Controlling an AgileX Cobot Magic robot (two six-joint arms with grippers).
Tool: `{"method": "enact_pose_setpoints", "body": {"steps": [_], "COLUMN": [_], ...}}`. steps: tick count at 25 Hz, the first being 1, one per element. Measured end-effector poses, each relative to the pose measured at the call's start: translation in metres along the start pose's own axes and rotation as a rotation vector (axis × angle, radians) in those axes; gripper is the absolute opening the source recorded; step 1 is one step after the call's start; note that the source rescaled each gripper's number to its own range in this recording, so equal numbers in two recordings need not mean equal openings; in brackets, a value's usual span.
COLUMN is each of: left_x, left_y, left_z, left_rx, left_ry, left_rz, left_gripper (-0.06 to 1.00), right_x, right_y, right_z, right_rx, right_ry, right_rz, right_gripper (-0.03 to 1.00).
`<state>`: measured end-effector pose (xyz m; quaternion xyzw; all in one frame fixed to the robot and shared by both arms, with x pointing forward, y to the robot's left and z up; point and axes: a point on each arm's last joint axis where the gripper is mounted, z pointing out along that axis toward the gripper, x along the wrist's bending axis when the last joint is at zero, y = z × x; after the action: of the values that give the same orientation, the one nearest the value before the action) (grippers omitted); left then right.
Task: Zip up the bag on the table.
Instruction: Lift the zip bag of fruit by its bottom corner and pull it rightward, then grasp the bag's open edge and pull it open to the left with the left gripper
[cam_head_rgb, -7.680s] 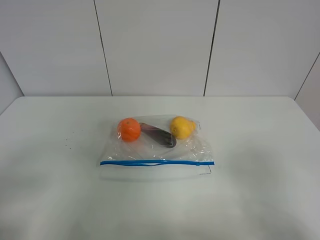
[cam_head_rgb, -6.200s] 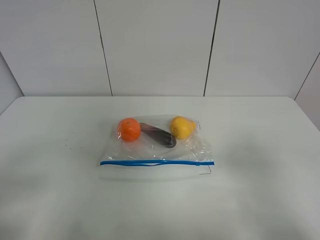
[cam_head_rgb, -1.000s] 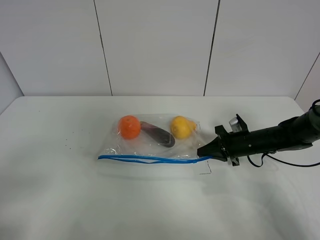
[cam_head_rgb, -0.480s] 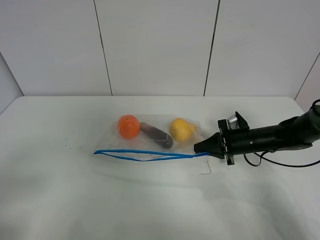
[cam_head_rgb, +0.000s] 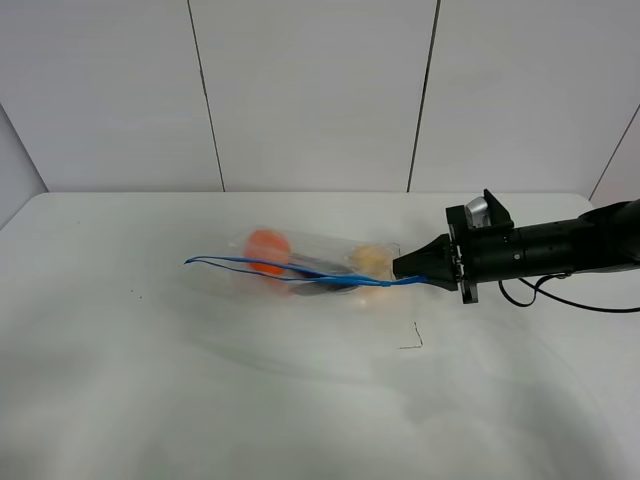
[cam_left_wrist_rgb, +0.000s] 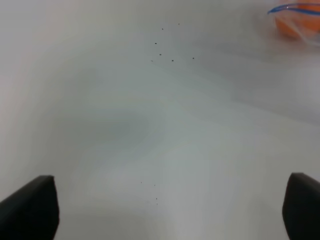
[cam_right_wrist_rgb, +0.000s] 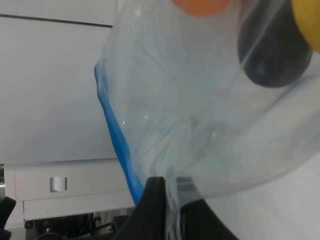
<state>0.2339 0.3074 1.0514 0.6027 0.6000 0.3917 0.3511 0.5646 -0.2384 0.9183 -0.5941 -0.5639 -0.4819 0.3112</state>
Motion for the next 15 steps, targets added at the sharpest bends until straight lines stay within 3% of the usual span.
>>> {"method": "enact_pose_setpoints", "body": {"steps": [15], "left_x": [0.0009], "left_y": [0.0], "left_z": [0.0], "left_rx": [0.0], "left_ry": [0.01], "left_rz": [0.006], "left_gripper": [1.0], "right_x": [0.0105], "right_y": [-0.0013], "right_z": [-0.0044], "right_rx": [0.013], "right_ry": [-0.01], "right_rz": [-0.034], "right_gripper": [0.0]}}
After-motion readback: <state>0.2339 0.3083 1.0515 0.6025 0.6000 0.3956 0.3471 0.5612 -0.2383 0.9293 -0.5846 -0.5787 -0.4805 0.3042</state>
